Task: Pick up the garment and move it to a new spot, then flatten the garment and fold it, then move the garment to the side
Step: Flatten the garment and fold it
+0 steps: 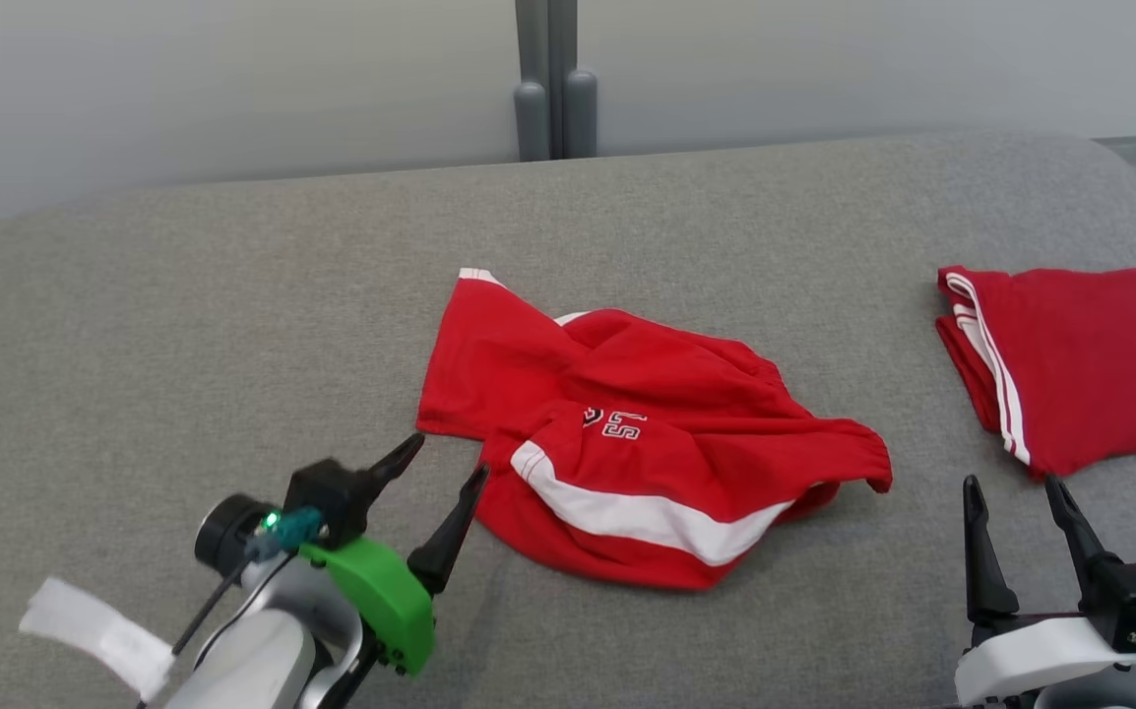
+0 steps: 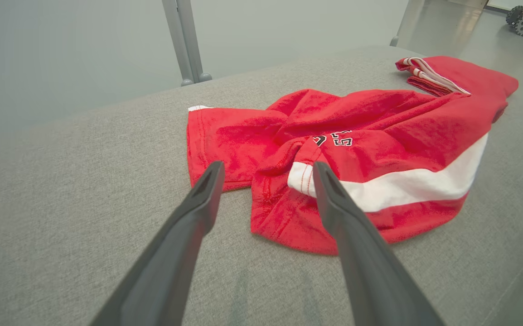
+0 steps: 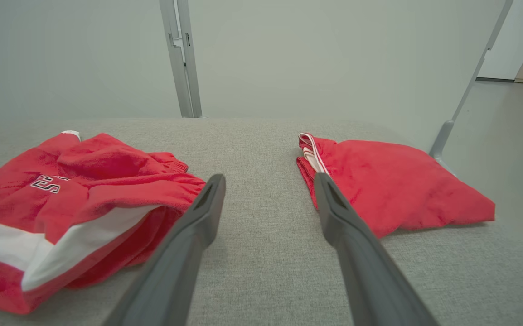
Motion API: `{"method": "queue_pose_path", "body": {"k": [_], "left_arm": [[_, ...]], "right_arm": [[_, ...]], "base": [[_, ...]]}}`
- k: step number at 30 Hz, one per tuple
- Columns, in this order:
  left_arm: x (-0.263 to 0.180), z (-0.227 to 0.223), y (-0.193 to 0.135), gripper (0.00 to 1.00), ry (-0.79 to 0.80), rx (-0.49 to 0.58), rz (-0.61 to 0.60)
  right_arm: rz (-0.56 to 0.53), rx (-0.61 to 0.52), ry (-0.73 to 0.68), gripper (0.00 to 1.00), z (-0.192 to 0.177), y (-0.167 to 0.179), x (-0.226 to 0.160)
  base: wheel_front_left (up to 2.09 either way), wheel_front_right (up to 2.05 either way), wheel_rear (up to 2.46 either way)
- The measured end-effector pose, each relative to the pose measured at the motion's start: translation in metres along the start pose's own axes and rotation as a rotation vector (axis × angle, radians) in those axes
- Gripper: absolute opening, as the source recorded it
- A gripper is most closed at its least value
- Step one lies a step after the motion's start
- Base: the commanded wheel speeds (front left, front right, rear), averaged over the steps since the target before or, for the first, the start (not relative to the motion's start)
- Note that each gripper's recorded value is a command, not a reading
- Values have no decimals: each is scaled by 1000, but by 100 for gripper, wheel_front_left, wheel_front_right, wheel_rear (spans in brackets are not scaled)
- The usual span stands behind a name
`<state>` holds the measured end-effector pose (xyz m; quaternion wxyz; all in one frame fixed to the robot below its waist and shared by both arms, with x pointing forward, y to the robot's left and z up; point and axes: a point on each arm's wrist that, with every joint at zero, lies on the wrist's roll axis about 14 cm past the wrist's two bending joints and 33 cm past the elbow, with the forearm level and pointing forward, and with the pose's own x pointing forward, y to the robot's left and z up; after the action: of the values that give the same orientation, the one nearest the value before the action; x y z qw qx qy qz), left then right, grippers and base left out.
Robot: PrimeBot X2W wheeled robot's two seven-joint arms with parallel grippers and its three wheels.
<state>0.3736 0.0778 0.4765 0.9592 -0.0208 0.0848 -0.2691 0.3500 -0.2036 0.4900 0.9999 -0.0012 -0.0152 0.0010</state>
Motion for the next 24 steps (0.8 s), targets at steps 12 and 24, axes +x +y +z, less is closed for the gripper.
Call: {"method": "queue_pose_path", "body": {"k": [12,24], "left_arm": [[62,-42,-27,100,331,-12,-234],[61,-70,-37,0,442,-61,-308]], "right_arm": [[-109,11,38,100,-11,-32,-5],[-163,7,67,100,-19,-48,-12]], "base": [[0,0,0],[0,0,0]]}}
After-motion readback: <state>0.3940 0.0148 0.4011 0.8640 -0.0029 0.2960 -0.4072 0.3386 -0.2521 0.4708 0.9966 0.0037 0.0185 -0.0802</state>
